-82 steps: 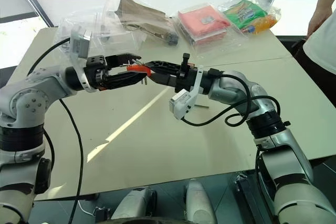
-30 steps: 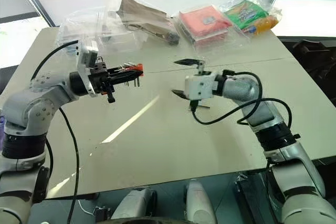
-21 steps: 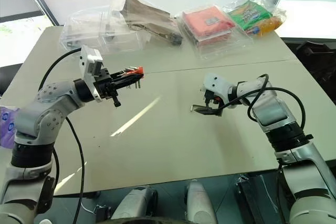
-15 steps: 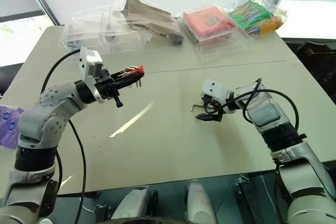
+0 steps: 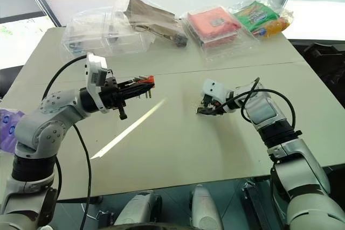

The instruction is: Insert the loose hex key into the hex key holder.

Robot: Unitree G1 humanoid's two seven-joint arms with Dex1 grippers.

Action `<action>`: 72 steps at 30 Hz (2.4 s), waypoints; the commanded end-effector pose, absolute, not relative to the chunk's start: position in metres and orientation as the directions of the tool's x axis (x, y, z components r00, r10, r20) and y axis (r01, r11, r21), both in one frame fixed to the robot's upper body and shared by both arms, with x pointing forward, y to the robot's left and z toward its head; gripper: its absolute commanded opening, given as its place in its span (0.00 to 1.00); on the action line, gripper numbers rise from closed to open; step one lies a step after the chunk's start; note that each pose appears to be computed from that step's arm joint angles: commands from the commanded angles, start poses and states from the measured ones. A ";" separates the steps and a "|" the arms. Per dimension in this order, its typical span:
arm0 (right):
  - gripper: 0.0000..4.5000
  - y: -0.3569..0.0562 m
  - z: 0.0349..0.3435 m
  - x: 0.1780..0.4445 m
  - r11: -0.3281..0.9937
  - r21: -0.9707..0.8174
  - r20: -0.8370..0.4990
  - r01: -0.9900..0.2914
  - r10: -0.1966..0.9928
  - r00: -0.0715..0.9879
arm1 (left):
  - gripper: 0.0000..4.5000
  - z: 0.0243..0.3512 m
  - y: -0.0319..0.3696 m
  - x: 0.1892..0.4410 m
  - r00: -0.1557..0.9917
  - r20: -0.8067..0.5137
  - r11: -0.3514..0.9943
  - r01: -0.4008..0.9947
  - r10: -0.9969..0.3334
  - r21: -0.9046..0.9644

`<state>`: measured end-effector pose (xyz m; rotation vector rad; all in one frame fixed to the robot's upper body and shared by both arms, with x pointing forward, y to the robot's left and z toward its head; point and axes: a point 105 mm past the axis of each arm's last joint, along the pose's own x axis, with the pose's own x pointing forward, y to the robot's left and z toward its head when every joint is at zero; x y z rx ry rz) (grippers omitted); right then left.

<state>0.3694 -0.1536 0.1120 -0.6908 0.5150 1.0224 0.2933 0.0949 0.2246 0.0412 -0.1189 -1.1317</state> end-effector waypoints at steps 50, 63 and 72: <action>0.00 -0.040 0.254 0.332 0.724 -0.127 0.542 -0.678 0.623 0.564 | 0.00 0.228 0.072 0.335 0.443 0.159 0.466 0.869 -0.882 0.164; 0.00 -0.035 0.271 0.329 0.716 -0.138 0.583 -0.684 0.617 0.528 | 0.00 0.224 0.070 0.334 0.437 0.142 0.456 0.877 -0.888 0.153; 0.00 -0.030 0.265 0.327 0.707 -0.138 0.571 -0.694 0.629 0.527 | 0.00 0.228 0.069 0.336 0.443 0.165 0.466 0.873 -0.881 0.143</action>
